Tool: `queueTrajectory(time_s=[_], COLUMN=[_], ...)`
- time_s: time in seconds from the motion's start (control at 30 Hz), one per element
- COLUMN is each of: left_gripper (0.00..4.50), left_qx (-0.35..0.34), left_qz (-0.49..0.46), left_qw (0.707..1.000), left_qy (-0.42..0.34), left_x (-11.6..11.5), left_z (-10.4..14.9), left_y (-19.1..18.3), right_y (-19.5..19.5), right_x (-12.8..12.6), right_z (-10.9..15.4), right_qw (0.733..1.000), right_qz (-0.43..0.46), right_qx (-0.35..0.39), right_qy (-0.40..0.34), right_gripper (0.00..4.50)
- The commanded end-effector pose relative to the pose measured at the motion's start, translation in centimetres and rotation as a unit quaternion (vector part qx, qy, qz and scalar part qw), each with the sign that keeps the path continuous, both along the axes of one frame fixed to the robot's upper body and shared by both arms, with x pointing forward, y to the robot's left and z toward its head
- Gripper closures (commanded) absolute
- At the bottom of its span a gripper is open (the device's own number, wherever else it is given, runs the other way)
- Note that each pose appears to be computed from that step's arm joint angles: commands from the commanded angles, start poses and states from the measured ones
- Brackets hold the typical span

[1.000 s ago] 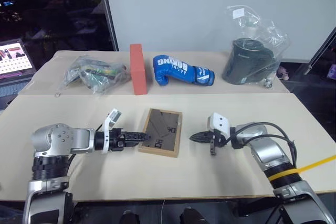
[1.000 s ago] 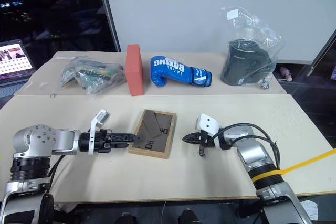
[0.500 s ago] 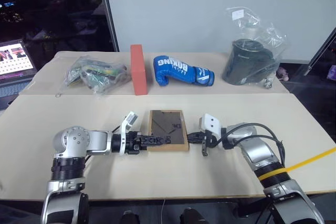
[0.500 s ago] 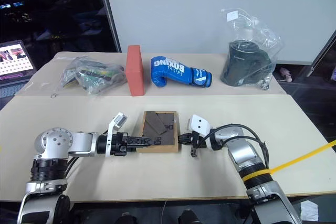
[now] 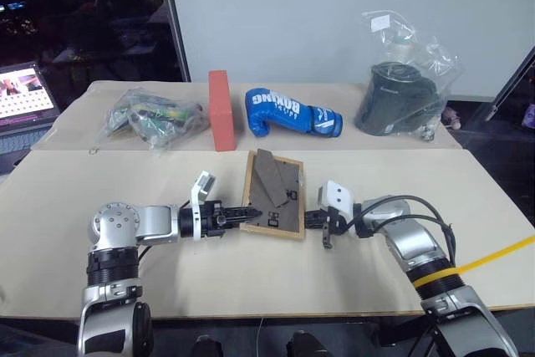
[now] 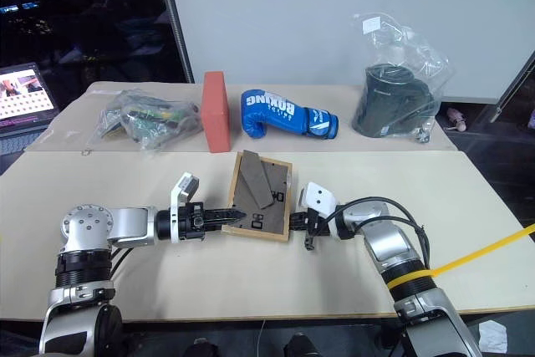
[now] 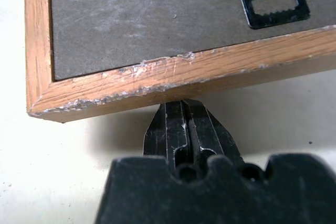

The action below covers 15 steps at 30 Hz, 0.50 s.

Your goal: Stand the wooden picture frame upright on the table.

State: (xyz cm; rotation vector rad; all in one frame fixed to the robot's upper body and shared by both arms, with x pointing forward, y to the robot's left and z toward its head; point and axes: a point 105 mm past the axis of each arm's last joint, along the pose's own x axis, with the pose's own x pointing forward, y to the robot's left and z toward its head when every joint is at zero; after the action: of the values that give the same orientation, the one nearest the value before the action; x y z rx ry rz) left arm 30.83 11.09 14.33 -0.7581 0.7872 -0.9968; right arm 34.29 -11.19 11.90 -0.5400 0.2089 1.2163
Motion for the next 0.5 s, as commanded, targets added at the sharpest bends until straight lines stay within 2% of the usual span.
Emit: queueTrajectory(time_s=[0.03,0.1,0.2,0.23,0.3,0.4,0.43,0.5], left_gripper=[3.37,3.37,3.37,3.37,3.37,3.37,3.37,3.37], left_qx=[-0.025,-0.017,0.005,0.017,0.02,0.021,0.022,0.023], left_qz=[-0.01,-0.008,-0.002,-0.007,-0.017,-0.028,-0.027,-0.034], left_qw=[0.999,0.999,0.999,0.999,0.998,0.997,0.997,0.997], left_qy=[-0.045,-0.05,-0.046,-0.047,-0.053,-0.063,-0.065,-0.069], left_x=[-0.3,-0.3,0.2,0.2,0.1,0.3,0.5,0.8], left_z=[2.6,2.8,2.4,2.3,2.6,3.2,3.2,3.4], left_y=[0.5,0.6,0.5,0.3,-0.1,-0.7,-0.9,-1.8], right_y=[-4.8,-5.5,-4.3,-3.5,-2.0,0.1,0.5,1.7], right_x=[-0.2,-0.6,-0.8,-1.1,-1.4,-0.6,-0.3,0.6], right_z=[3.0,5.5,12.4,13.5,13.3,11.8,11.3,9.4], right_qw=[0.998,0.995,0.972,0.971,0.977,0.982,0.983,0.984], right_qz=[-0.056,-0.067,-0.059,-0.044,-0.03,-0.033,-0.035,-0.038], right_qx=[0.015,0.061,0.222,0.231,0.201,0.169,0.163,0.148], right_qy=[0.019,0.031,0.049,0.054,0.063,0.078,0.079,0.094], right_gripper=[3.9,3.38,2.34,2.01,1.34,0.27,0.04,0.04])
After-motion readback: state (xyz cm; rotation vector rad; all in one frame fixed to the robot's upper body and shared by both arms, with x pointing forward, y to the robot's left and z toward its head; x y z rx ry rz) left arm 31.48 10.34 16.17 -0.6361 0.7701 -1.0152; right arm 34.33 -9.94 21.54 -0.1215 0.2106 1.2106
